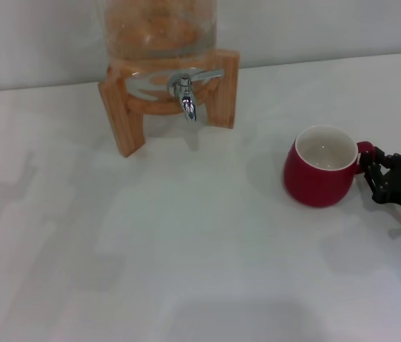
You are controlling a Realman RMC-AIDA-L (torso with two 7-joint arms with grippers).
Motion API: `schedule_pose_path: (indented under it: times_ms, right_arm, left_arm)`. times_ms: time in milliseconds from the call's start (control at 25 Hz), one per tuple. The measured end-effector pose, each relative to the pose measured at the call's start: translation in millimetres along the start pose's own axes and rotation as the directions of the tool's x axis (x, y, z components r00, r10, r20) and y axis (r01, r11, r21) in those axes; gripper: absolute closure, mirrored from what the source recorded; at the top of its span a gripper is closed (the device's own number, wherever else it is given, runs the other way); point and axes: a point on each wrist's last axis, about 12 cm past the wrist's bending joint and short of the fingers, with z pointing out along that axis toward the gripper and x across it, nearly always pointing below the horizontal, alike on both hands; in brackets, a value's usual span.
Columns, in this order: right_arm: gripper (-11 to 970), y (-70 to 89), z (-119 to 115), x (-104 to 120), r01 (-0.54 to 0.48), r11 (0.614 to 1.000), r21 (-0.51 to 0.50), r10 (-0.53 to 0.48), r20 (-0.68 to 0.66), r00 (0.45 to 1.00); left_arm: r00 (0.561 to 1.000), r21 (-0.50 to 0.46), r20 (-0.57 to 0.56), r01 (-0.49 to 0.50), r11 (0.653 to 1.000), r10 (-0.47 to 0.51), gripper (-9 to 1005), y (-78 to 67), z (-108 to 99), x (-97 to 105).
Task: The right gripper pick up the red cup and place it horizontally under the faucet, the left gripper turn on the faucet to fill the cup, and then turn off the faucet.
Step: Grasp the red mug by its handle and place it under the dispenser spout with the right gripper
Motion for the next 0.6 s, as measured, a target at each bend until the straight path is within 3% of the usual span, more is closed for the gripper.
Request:
schedule_pose_path:
  times_ms: [360,600]
  right_arm:
    - [844,0.4,-0.4,0.6,0.003,1.0,-0.004,-0.003,-0.004,1.0]
    - [845,1.0,-0.3,0.6,0.001,1.0,-0.005,-0.001,-0.002,1.0]
  left_arm:
    - [1.0,0.0,0.0,0.001,1.0,-0.001,163,0.0,0.0,0.0]
    - [1.0,0.0,0.0,0.001,1.0,-0.001,163,0.0,0.0,0.0]
